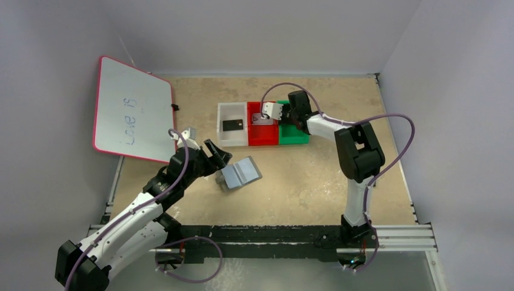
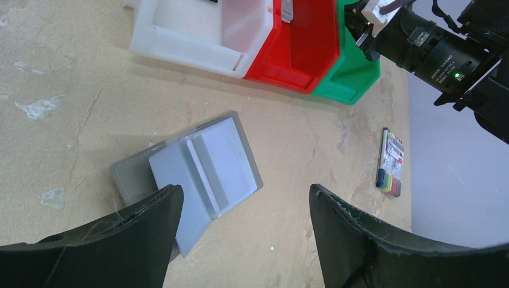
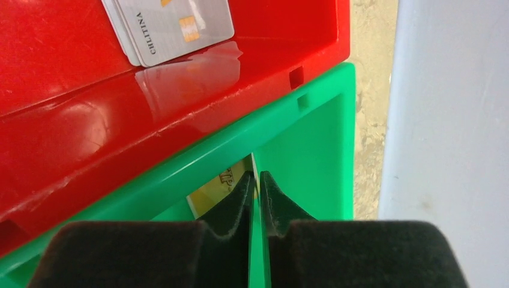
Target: Take the credit cards out of the card holder
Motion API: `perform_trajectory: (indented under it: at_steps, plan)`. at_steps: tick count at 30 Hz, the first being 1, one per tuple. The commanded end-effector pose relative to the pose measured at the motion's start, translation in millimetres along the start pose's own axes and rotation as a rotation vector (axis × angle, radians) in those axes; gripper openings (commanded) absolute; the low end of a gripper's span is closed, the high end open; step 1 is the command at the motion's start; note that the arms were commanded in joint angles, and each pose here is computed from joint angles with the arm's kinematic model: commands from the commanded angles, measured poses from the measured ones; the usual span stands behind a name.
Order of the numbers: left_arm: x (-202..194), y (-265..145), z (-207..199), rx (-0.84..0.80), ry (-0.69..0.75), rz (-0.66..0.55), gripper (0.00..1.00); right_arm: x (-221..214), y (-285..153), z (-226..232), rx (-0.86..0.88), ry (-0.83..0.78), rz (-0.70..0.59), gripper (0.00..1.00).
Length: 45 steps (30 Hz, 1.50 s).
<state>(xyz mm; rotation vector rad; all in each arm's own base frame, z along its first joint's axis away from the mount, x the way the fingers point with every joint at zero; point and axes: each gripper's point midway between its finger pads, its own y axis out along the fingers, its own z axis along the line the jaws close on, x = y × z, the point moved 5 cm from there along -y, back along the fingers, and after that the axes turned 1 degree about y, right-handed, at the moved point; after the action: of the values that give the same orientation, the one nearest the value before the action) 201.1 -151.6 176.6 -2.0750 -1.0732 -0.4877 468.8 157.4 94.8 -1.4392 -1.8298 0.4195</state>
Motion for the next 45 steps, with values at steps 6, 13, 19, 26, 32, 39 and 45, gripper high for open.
perform_trajectory:
  at_steps: [6,13,19,26,32,39,45]
  plan:
    - [14,-2,-14,-0.040,0.013,-0.042,0.76,11,-10,-16,-0.049,-0.008,-0.028,0.19]
    - [13,-1,-14,-0.041,0.012,-0.039,0.76,14,-14,-7,0.002,0.013,-0.057,0.26]
    - [11,1,-15,-0.049,0.013,-0.023,0.76,15,-19,-9,0.000,0.023,-0.057,0.30]
    - [11,-1,-15,-0.052,0.010,-0.023,0.76,15,-21,-10,-0.007,0.029,-0.052,0.32]
    - [10,-1,-15,-0.053,0.010,-0.020,0.76,15,-23,-15,-0.032,0.046,-0.059,0.39]
    - [9,-1,-15,-0.056,0.007,-0.014,0.76,15,-28,-20,-0.058,0.075,-0.056,0.39]
    - [9,2,-18,-0.063,0.004,-0.009,0.76,43,-73,-51,-0.190,0.246,-0.202,0.43]
